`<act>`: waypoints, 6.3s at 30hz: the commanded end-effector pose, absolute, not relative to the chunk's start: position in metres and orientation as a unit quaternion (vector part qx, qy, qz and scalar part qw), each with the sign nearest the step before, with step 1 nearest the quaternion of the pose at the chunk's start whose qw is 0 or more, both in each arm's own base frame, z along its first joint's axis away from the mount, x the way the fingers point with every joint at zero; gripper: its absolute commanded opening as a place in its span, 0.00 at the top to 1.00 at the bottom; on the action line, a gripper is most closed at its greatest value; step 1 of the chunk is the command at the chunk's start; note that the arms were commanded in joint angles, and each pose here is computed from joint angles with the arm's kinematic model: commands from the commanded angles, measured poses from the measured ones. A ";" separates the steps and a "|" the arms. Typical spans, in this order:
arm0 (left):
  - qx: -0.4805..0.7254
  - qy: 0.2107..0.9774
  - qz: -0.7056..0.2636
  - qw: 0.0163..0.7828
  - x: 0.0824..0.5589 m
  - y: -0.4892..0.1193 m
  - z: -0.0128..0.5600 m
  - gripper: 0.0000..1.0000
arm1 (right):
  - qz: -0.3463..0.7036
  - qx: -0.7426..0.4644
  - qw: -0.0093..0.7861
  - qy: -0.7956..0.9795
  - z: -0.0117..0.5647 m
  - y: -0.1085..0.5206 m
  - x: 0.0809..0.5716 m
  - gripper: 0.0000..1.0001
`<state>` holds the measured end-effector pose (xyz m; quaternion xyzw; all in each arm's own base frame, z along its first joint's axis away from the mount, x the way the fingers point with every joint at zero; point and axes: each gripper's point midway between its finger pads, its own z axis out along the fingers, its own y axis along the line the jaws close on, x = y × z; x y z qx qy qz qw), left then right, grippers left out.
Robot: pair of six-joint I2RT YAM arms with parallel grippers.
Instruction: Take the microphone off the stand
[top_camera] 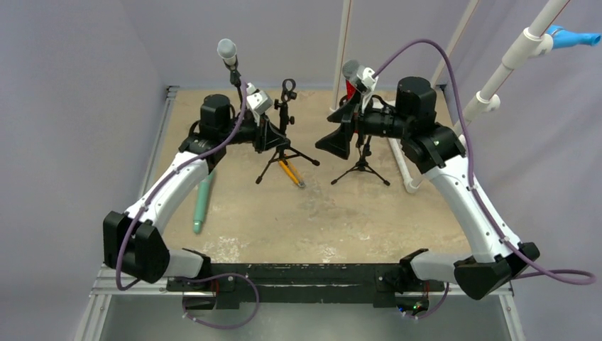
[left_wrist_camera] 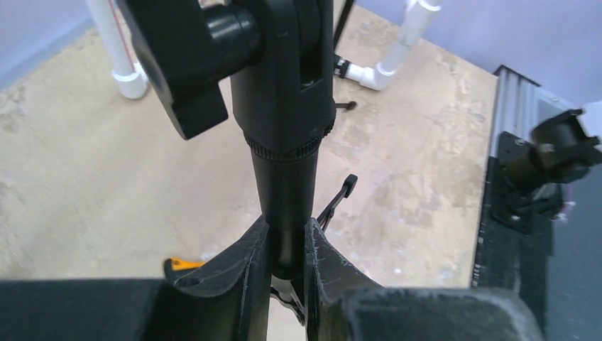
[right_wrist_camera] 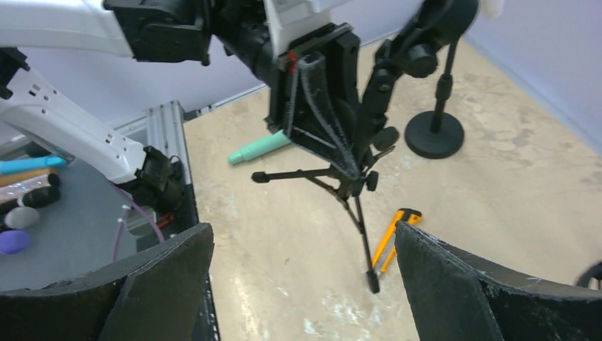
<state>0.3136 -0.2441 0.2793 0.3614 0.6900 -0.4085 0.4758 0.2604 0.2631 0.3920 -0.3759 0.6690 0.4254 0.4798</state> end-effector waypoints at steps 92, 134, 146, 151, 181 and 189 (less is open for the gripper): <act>0.351 0.747 -0.232 0.514 0.312 -0.173 0.272 0.00 | 0.088 -0.234 0.586 0.771 0.309 0.098 0.347 0.18; 0.397 0.677 -0.315 0.534 0.289 -0.203 0.304 0.03 | 0.270 -0.279 0.593 0.706 0.256 0.165 0.359 1.00; 0.439 0.601 -0.391 0.542 0.288 -0.235 0.331 0.01 | 0.374 -0.397 0.548 0.635 0.273 0.249 0.295 1.00; 0.444 0.559 -0.413 0.566 0.277 -0.241 0.346 0.00 | 0.400 -0.423 0.531 0.616 0.267 0.267 0.273 1.00; 0.431 0.480 -0.515 0.564 0.270 -0.287 0.353 0.48 | 0.417 -0.466 0.473 0.620 0.242 0.271 0.249 1.00; 0.439 0.486 -0.519 0.550 0.263 -0.286 0.348 1.00 | 0.389 -0.467 0.472 0.639 0.249 0.263 0.252 0.51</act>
